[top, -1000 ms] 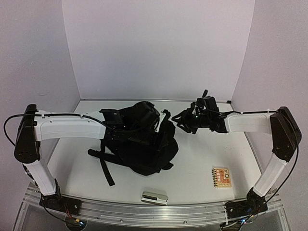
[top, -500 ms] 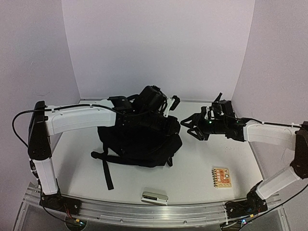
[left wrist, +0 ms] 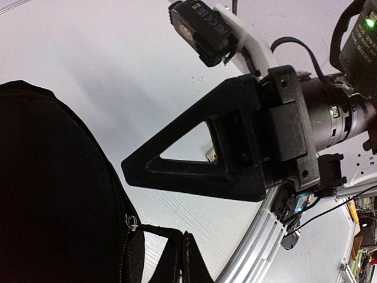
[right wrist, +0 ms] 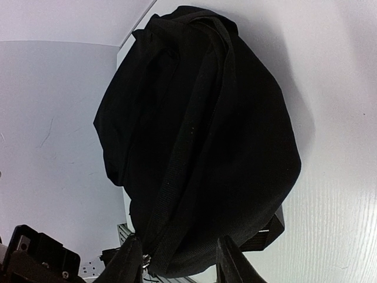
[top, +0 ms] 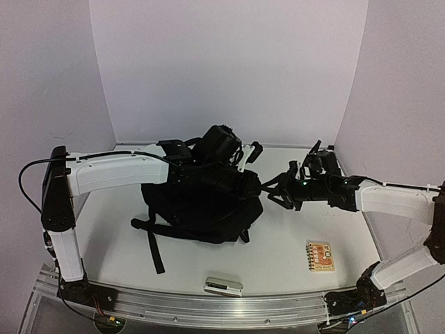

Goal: Pack the student bag
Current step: Zip the student bag at the center of the board.

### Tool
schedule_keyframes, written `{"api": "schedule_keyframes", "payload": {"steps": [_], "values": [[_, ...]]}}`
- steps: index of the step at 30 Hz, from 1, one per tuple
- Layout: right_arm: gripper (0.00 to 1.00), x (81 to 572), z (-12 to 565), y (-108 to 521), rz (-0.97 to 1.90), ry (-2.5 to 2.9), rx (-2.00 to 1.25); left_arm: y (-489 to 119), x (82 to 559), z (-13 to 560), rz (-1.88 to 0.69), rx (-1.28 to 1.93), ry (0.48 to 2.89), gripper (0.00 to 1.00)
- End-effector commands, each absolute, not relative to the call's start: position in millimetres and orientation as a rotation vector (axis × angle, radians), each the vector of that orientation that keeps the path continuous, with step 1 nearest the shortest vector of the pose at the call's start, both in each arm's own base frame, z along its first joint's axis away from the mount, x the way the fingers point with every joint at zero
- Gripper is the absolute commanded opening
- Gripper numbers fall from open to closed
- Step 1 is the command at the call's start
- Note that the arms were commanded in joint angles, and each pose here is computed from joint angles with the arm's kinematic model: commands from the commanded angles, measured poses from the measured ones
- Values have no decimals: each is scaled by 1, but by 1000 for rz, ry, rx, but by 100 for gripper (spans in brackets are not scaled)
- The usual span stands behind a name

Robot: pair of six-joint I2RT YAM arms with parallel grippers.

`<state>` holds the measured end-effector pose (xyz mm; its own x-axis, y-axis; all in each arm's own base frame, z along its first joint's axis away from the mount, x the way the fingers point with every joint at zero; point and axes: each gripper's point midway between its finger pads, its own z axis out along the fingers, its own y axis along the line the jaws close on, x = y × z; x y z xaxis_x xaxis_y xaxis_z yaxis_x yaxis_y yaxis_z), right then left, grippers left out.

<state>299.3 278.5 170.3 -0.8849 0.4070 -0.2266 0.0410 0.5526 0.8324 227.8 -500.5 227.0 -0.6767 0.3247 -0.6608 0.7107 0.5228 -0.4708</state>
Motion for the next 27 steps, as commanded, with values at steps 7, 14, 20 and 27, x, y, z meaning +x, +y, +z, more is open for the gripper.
{"api": "schedule_keyframes", "payload": {"steps": [7,14,20,27], "values": [[33,306,170,312,1364,2372,317,-517,222,281,-1175,853,2087,0],[0,321,165,305,1306,2315,419,-512,220,277,-1164,855,2096,0],[0,345,164,282,1194,2241,532,-494,213,273,-1148,848,2112,0],[0,372,162,253,1110,2188,612,-466,199,266,-1130,850,2134,0]]}}
